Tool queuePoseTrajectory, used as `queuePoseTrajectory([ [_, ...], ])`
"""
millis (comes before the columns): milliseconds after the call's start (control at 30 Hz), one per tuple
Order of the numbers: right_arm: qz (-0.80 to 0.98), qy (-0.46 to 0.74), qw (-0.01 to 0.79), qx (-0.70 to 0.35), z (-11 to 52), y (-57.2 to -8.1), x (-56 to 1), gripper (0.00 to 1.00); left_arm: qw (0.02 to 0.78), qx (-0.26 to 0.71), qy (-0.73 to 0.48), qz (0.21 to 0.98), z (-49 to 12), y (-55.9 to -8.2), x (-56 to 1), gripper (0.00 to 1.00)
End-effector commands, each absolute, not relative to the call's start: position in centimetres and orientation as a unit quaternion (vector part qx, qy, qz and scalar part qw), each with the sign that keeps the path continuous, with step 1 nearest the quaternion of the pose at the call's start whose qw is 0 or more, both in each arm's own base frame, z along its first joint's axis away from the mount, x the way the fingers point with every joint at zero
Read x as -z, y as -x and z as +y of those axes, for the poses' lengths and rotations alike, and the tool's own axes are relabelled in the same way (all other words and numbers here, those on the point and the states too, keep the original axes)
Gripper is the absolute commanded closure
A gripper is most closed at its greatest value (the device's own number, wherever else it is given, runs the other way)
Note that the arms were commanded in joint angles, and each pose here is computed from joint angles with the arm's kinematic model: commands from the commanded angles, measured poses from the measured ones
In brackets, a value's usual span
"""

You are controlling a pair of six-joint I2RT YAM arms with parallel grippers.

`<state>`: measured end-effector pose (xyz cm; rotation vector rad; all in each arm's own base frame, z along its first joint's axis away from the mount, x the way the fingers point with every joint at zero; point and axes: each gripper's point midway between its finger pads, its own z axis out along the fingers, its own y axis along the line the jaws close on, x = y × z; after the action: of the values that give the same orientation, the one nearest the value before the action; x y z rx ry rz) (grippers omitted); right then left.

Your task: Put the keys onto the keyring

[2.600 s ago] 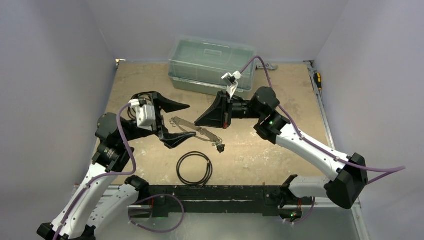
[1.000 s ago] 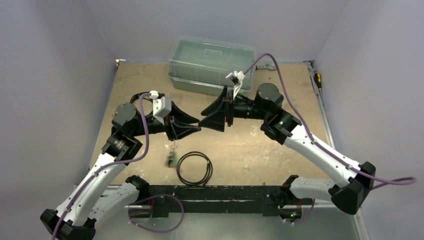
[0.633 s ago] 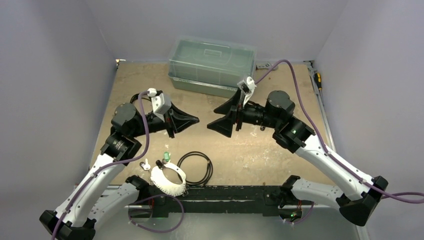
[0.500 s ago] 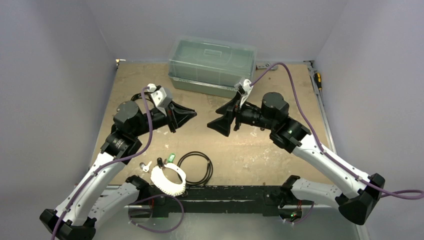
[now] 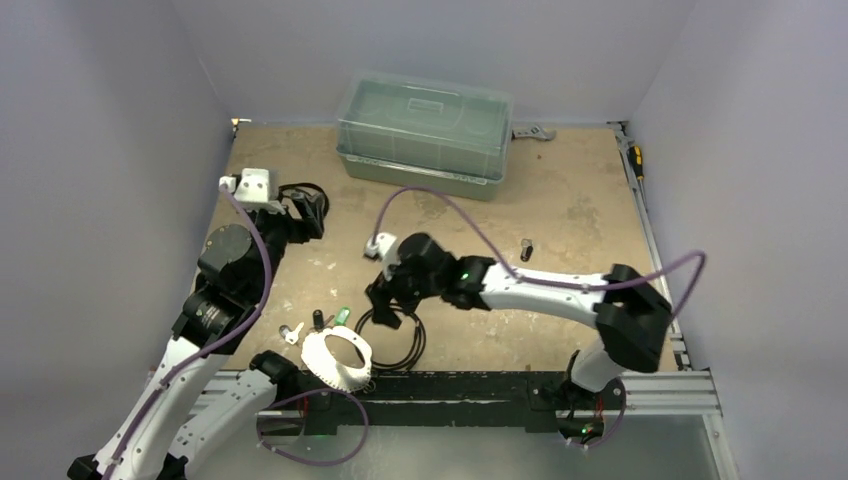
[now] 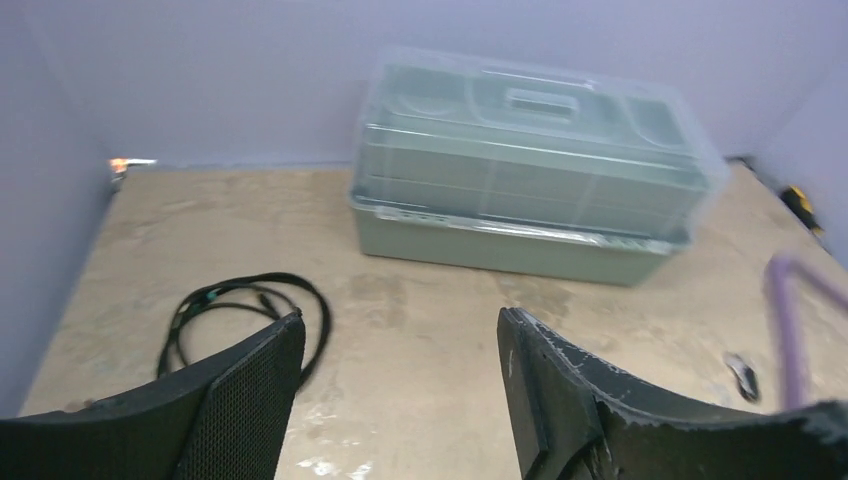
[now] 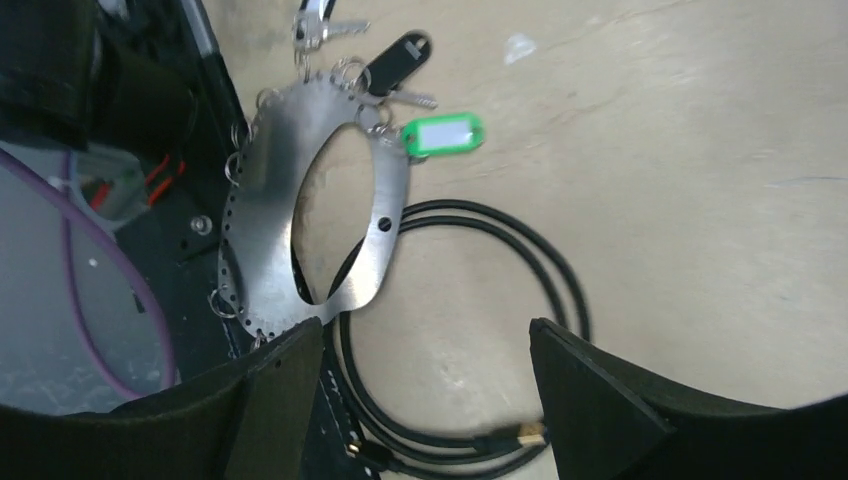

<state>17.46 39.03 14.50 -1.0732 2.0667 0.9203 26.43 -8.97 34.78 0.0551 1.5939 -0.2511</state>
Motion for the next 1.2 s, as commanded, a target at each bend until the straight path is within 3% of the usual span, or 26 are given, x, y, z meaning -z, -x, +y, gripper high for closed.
queuePoseTrajectory([
  [0, 0.782, 0.445, 0.324, -0.293, 42.5, -16.5, -12.8, 0.21, 0.700, 0.026, 0.072, 0.710, -4.3, -26.5, -35.0, 0.30],
  [333, 0.815, 0.465, 0.267, -0.221, 45.5, -12.7, -7.2, 0.25, 0.702, -0.008, 0.102, 0.704, -2.4, -25.9, -34.8, 0.26],
  [633, 0.830, 0.462, 0.239, -0.199, 46.2, -10.4, -3.7, 0.38, 0.704, -0.006, 0.096, 0.703, -2.5, -25.9, -34.8, 0.26],
  [767, 0.834, 0.461, 0.236, -0.190, 46.1, -10.2, -2.7, 0.53, 0.704, -0.005, 0.095, 0.704, -2.6, -25.8, -34.8, 0.26],
  [1000, 0.838, 0.459, 0.238, -0.175, 45.8, -10.4, -2.3, 0.95, 0.704, -0.005, 0.093, 0.704, -2.6, -25.8, -34.7, 0.26],
  [1167, 0.832, 0.446, 0.272, -0.188, 46.4, -11.2, -6.0, 1.00, 0.703, -0.005, 0.091, 0.705, -2.7, -25.9, -34.7, 0.27],
])
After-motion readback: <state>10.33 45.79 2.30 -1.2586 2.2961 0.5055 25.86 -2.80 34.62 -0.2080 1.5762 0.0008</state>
